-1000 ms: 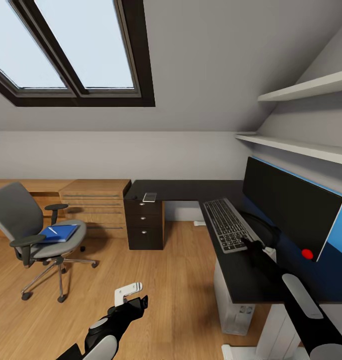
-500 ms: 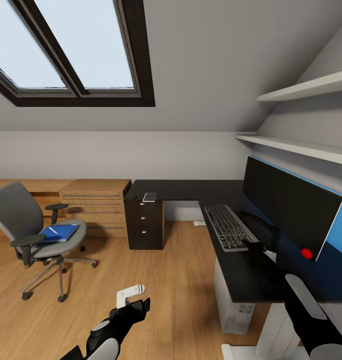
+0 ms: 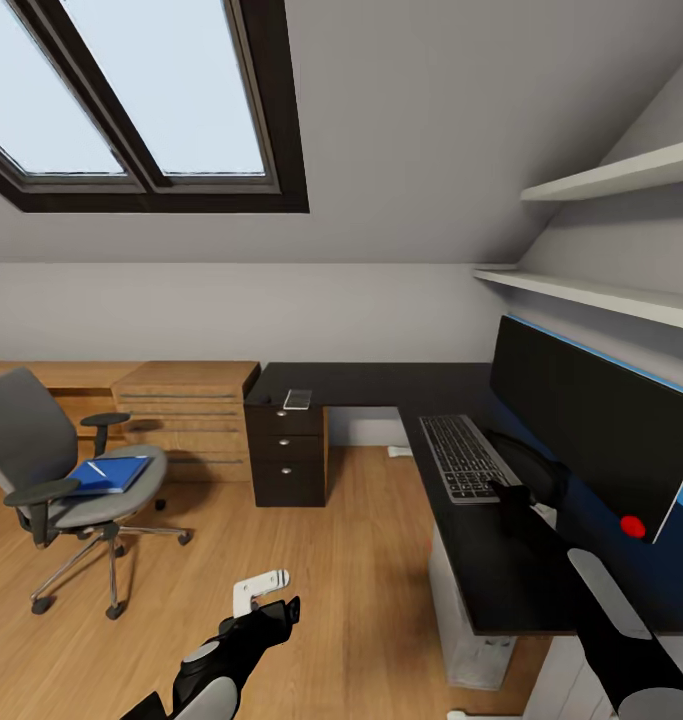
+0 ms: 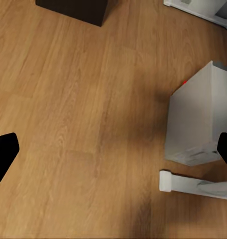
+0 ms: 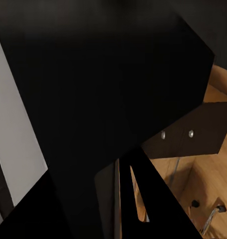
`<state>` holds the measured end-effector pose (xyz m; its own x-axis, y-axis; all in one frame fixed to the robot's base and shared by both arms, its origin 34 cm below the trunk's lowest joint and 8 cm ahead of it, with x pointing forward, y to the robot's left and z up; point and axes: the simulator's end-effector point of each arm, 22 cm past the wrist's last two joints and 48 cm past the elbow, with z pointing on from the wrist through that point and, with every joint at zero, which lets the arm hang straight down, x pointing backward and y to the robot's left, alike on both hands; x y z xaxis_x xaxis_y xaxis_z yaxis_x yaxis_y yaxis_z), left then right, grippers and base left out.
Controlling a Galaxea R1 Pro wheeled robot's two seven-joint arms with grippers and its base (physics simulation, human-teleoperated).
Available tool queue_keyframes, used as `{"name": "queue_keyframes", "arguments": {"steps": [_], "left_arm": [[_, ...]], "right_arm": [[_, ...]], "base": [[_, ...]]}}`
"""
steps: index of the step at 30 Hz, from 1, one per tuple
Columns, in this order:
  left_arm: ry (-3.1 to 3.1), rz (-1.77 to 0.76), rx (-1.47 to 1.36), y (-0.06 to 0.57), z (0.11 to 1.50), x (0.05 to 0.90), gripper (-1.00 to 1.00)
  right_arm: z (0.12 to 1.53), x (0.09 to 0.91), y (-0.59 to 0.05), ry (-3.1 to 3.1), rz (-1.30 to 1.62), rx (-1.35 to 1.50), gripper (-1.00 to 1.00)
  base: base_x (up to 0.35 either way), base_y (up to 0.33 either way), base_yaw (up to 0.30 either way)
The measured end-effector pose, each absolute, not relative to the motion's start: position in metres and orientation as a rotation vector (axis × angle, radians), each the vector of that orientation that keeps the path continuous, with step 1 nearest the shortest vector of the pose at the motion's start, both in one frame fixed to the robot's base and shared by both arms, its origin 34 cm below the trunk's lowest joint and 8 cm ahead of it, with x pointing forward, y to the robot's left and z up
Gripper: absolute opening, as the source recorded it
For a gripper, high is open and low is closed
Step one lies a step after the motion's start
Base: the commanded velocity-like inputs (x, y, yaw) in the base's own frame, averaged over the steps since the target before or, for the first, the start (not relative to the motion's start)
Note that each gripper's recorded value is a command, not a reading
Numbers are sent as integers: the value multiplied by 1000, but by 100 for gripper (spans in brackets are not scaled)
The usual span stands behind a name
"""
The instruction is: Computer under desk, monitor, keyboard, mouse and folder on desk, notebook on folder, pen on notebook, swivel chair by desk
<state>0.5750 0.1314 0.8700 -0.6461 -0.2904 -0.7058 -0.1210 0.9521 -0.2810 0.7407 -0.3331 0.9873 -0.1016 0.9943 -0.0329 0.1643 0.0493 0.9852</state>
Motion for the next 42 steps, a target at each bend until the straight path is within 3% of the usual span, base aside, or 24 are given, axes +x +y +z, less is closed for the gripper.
{"name": "queue_keyframes", "arguments": {"steps": [22, 42], "left_arm": [[2276, -263, -289, 132, 869, 575, 100], [2276, -262, -290, 132, 869, 576, 100]], "right_arm": [[940, 733, -339, 1483, 1115, 1344, -100], [930, 730, -340, 1515, 1085, 1383, -100]], "base": [[279, 0, 0], [8, -58, 0]]}}
